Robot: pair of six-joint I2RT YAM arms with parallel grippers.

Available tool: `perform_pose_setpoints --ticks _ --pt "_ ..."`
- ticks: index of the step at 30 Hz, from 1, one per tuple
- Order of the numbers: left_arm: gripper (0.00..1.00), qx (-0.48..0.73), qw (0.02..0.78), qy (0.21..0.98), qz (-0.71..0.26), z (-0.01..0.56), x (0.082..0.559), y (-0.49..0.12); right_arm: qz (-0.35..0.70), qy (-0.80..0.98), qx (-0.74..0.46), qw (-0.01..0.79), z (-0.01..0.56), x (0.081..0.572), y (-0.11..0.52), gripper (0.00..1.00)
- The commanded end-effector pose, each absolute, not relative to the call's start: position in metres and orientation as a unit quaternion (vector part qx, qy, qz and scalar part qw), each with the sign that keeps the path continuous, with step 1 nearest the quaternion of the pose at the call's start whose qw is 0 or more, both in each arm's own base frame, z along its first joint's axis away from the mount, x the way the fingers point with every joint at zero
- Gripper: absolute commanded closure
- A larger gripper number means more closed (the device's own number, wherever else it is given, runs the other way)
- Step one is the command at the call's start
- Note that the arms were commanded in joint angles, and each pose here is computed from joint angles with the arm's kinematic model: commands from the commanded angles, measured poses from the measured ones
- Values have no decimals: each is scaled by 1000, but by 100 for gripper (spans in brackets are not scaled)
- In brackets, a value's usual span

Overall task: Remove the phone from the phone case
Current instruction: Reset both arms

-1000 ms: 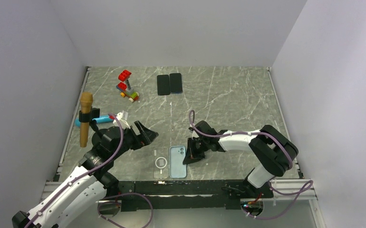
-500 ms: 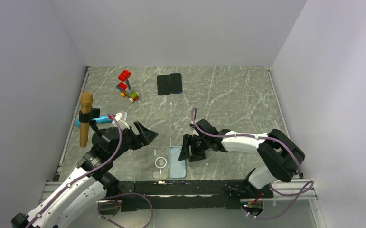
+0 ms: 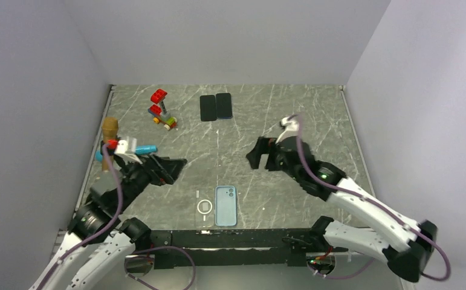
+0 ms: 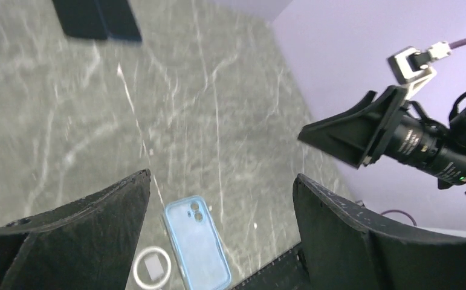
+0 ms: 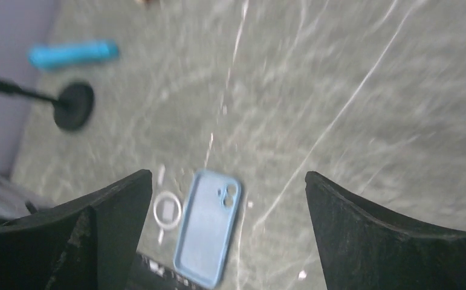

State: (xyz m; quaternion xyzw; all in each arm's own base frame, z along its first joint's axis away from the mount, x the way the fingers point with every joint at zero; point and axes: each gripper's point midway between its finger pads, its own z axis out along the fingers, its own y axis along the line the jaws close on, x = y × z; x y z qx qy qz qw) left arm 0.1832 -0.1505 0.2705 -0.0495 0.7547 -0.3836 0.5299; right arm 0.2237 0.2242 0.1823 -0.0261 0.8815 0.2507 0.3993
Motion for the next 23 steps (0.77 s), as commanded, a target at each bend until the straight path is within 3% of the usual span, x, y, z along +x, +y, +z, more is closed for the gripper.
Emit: perform_pose_setpoints --ticks 1,5,11,23 --pt "9 -6 635 688 -352 342 169 -119 181 798 22 574 281 248 161 0" --pt "9 -5 693 646 -320 380 153 -88 168 732 64 657 344 244 121 0" --pt "8 -26 746 607 -272 410 135 -48 150 681 101 709 396 227 79 0" --pt "7 -44 754 604 -252 411 134 -35 174 646 93 738 409 206 61 0"
